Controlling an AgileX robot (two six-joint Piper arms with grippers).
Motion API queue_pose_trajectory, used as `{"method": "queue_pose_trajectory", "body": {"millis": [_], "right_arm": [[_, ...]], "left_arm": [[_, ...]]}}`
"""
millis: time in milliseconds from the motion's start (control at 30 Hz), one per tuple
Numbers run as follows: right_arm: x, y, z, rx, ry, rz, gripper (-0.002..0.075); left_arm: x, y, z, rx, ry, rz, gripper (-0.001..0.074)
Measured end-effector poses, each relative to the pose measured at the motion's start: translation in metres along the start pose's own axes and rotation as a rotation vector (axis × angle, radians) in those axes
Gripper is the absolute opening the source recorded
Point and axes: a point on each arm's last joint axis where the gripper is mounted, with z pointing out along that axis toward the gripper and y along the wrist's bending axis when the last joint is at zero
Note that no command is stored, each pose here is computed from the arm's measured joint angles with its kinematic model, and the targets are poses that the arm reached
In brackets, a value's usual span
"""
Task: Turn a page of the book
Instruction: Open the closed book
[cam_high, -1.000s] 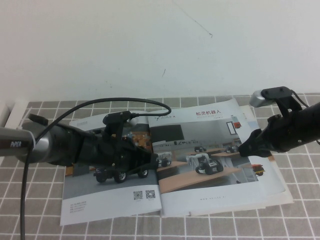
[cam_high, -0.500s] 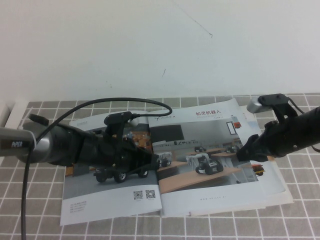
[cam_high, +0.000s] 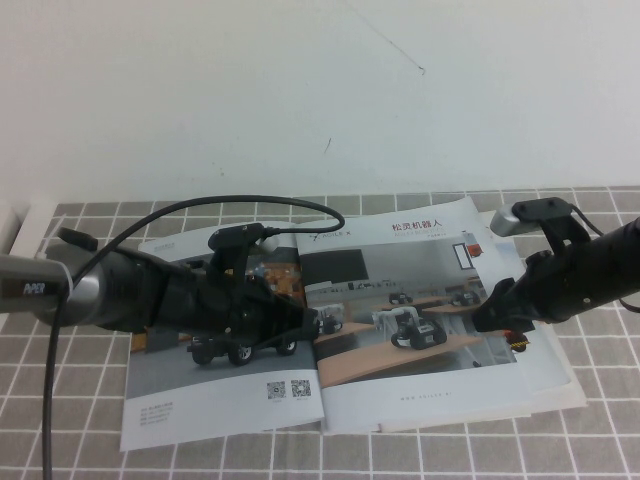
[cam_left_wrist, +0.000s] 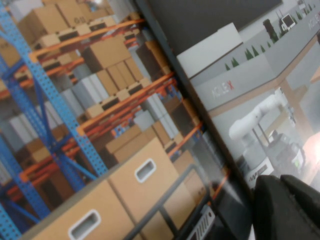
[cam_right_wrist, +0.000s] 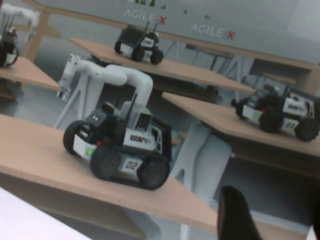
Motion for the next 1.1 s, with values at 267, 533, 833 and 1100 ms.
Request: {"method": "queue_pose_trajectory", "body": {"millis": [267,533,833,1100], "right_arm": [[0.0,0.001,0.0,-0.007,-0.005,-0.002,0.0333],[-0.003,0.002,0.0,-0.031,-0.031,0.018,0.0333],[-0.009,0.006,-0.001,-0.081,-0.106,0.047,0.0335],[-0.015,0.019,-0.014,-0.156,-0.133,0.017,0.0335]], "left_arm": [[0.0,0.0,0.0,0.0,0.0,0.0,-0.0004],[0.0,0.0,0.0,0.0,0.001,0.002,-0.0004],[0.001,0.0,0.0,-0.003,0.009,0.014,-0.0004],[0.001,0.0,0.0,-0.004,0.012,0.019,-0.0004]]}}
